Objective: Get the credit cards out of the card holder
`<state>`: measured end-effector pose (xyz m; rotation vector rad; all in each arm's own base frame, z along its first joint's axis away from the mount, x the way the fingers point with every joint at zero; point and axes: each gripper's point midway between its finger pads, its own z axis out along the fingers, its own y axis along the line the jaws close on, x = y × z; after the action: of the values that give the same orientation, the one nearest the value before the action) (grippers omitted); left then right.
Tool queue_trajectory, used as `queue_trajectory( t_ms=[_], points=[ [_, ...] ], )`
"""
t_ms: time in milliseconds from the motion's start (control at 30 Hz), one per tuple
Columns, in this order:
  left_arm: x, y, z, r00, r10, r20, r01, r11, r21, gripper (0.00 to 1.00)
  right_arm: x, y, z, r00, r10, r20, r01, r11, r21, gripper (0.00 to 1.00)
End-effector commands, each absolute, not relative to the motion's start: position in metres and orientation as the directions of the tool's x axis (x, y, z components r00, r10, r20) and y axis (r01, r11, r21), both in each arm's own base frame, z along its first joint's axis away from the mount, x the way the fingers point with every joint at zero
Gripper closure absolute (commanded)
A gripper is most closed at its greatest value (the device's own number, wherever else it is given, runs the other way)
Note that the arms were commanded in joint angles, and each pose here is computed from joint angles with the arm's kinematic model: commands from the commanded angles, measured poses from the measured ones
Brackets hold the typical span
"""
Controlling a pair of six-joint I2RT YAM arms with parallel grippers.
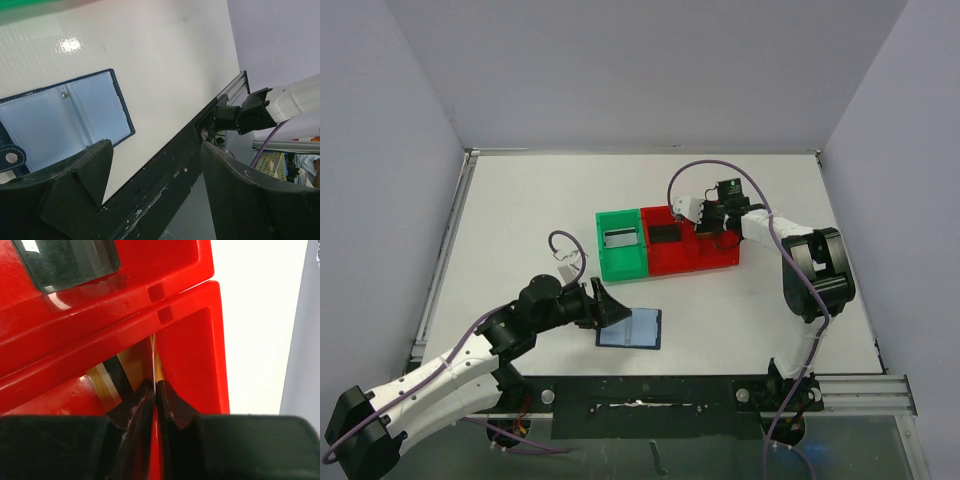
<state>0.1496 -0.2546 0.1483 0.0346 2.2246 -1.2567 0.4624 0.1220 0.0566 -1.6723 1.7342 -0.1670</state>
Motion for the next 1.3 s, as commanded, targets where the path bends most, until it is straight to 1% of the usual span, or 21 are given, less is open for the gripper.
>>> queue_trajectory(
  t_ms=[0,67,167,233,433,533,567,1067,1167,1267],
  points=[
    [0.157,-0.258,0.181,-0.792,-0.281,-0.541,0.351,0.515,-0.782,0.3,0.467,0.129,0.063,0.115,-0.912,-0.393,-0.814,0.14,-0.563,0.9],
    [0.157,-0.258,0.181,-0.794,-0.28,-0.539,0.349,0.516,-0.782,0.3,0.464,0.129,0.06,0.114,-0.913,-0.393,-0.819,0.137,-0.557,0.86],
    [0.157,-0.258,0.18,-0.794,-0.28,-0.539,0.349,0.516,-0.782,0.3,0.461,0.128,0.059,0.104,-0.912,-0.397,-0.822,0.146,-0.55,0.82],
    [0.157,-0.258,0.18,-0.795,-0.282,-0.537,0.347,0.516,-0.784,0.3,0.459,0.129,0.059,0.1,-0.908,-0.407,-0.824,0.154,-0.545,0.77],
    [0.156,-0.258,0.181,-0.797,-0.282,-0.534,0.344,0.515,-0.785,0.3,0.458,0.131,0.058,0.084,-0.901,-0.427,-0.834,0.171,-0.525,0.73],
    [0.156,-0.257,0.181,-0.797,-0.284,-0.534,0.344,0.513,-0.787,0.3,0.456,0.13,0.058,0.077,-0.9,-0.429,-0.838,0.174,-0.517,0.62],
    [0.156,-0.257,0.181,-0.798,-0.284,-0.532,0.342,0.513,-0.787,0.3,0.455,0.131,0.058,0.075,-0.899,-0.432,-0.841,0.176,-0.512,0.6],
    [0.154,-0.26,0.178,-0.81,-0.271,-0.52,0.337,0.51,-0.791,0.3,0.456,0.132,0.075,0.049,-0.868,-0.494,-0.834,0.236,-0.498,0.51],
    [0.153,-0.26,0.177,-0.813,-0.27,-0.516,0.334,0.509,-0.794,0.3,0.46,0.133,0.09,0.039,-0.848,-0.528,-0.816,0.278,-0.507,0.5],
    [0.152,-0.26,0.176,-0.815,-0.27,-0.512,0.331,0.508,-0.795,0.3,0.464,0.132,0.118,0.03,-0.82,-0.571,-0.779,0.339,-0.528,0.48]
  ],
)
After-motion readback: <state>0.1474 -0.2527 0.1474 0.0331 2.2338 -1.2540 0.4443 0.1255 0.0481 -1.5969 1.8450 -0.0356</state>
